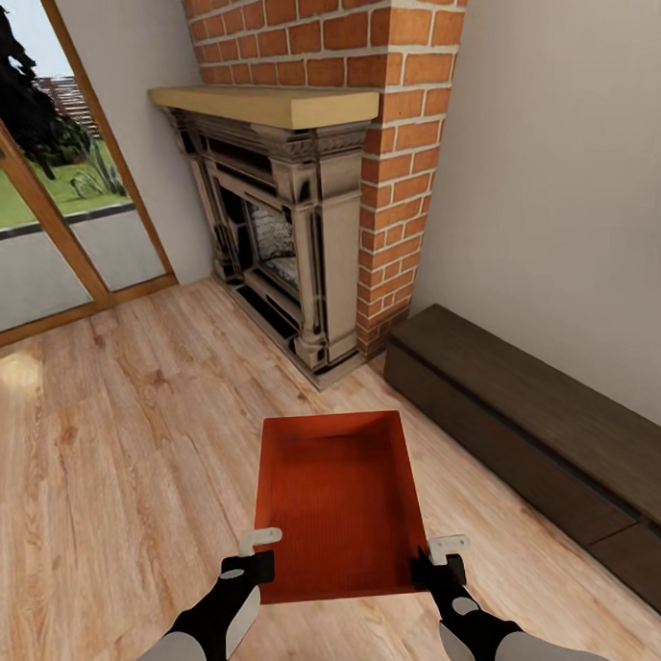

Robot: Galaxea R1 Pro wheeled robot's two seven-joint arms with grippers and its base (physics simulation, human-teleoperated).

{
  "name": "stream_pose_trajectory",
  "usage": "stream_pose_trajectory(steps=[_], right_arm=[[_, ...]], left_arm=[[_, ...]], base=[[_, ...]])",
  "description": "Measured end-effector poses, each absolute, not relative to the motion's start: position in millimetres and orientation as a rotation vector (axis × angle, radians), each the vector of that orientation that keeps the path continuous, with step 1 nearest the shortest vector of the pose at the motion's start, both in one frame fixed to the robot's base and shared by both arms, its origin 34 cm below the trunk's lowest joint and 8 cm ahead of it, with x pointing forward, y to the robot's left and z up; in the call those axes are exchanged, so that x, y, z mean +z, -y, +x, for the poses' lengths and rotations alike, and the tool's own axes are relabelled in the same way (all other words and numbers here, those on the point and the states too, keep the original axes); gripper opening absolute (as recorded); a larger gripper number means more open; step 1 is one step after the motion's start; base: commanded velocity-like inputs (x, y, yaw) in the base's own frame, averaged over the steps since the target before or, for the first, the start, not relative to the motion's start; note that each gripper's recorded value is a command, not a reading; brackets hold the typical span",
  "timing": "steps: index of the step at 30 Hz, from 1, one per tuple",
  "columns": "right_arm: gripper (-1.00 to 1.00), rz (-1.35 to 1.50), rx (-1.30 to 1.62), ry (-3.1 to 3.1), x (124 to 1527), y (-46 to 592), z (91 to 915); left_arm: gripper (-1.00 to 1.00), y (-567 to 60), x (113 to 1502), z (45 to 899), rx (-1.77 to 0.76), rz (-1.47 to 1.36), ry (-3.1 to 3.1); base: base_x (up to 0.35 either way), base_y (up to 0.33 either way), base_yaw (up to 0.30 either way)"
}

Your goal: Move the two storage containers from the living room to the garage. In the garage, place one container on the floor and stack the other container on top of it (either order is fine).

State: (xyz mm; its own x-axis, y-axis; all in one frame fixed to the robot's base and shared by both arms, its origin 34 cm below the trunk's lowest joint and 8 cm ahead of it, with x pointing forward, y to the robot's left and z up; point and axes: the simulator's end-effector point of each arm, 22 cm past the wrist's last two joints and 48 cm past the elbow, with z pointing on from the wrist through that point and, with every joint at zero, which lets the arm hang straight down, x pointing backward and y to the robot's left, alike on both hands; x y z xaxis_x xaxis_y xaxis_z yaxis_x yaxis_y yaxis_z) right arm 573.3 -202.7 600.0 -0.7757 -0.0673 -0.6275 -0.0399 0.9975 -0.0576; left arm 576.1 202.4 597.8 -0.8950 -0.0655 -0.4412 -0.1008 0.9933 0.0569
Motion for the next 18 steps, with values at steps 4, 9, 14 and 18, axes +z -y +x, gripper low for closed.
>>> stream_pose_trajectory(steps=[4,9,14,18], right_arm=[[-1.00,-0.074,-0.054,-2.453,603,203,575],[-1.00,-0.074,-0.054,-2.445,606,203,578],[-1.00,-0.073,-0.054,-2.437,610,203,581],[-1.00,-0.073,-0.054,-2.431,613,203,583]], left_arm=[[-1.00,-202,601,578,0.108,-0.118,-2.677],[-1.00,-202,604,581,0.107,-0.118,-2.668],[-1.00,-202,608,584,0.106,-0.118,-2.660],[-1.00,-202,611,586,0.106,-0.119,-2.654]], base=[[0.000,0.000,0.000],[0.000,0.000,0.000],[0.000,0.000,0.000],[0.000,0.000,0.000]])
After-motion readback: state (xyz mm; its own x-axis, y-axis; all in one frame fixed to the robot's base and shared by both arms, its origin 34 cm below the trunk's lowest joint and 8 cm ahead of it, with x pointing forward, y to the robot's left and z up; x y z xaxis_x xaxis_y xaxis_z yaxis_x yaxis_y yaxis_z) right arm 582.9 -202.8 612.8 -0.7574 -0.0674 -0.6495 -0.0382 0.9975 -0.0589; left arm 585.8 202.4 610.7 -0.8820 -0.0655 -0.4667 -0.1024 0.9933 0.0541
